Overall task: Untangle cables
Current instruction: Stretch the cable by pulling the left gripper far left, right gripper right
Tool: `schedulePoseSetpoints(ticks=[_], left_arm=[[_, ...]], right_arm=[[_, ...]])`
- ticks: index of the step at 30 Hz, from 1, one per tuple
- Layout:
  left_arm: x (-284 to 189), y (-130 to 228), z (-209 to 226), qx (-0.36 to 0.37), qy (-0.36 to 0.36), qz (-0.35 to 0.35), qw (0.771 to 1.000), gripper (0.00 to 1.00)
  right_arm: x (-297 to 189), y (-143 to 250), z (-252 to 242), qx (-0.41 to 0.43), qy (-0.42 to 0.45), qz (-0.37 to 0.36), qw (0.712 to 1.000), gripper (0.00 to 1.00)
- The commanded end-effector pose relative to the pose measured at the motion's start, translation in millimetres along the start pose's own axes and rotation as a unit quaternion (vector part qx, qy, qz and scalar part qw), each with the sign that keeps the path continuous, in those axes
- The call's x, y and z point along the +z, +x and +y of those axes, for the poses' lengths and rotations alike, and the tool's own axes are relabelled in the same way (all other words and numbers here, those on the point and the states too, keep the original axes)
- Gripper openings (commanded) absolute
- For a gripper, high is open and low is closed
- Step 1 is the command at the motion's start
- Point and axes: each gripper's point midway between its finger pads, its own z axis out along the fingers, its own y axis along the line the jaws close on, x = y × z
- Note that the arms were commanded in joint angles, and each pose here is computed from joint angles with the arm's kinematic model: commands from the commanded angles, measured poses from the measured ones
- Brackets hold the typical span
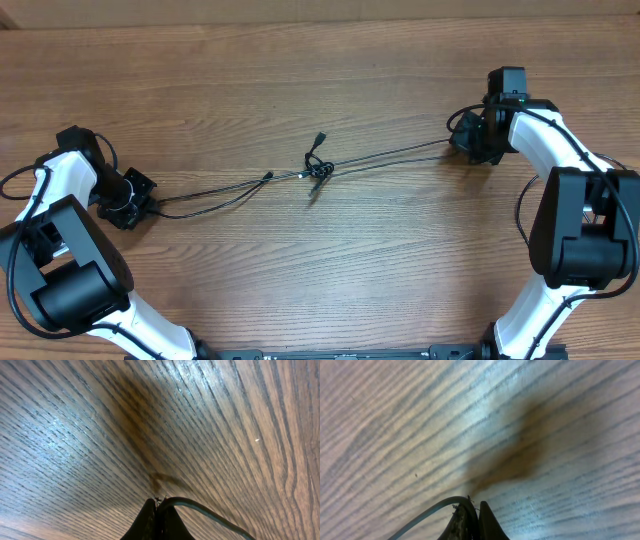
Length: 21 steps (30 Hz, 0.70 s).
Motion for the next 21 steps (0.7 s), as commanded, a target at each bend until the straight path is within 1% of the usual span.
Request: schedulePoseSetpoints(ticks=[1,11,13,21], left_arm=[[-12,-31,42,-0.041,-0.073,-0.065,0.994,0.04],[-13,-35,47,-0.051,-0.073,-0.070,0.994,0.04],[-14,-36,51,-0.060,-0.072,-0.070,0.993,0.04],[-17,-42,68,-0.100,-0.060,-0.067,0.991,0.04]], right_arm=[[-3,-38,-50,0.059,0.079,-0.070,0.993,0.04],[19,-33,-54,0.050,0.084,-0.052,0.994,0.04],[19,-32,-54,0.036,0.082,-0.050,0.995,0.04],[18,-33,-55,0.037,0.083,-0.050,0.995,0.04]])
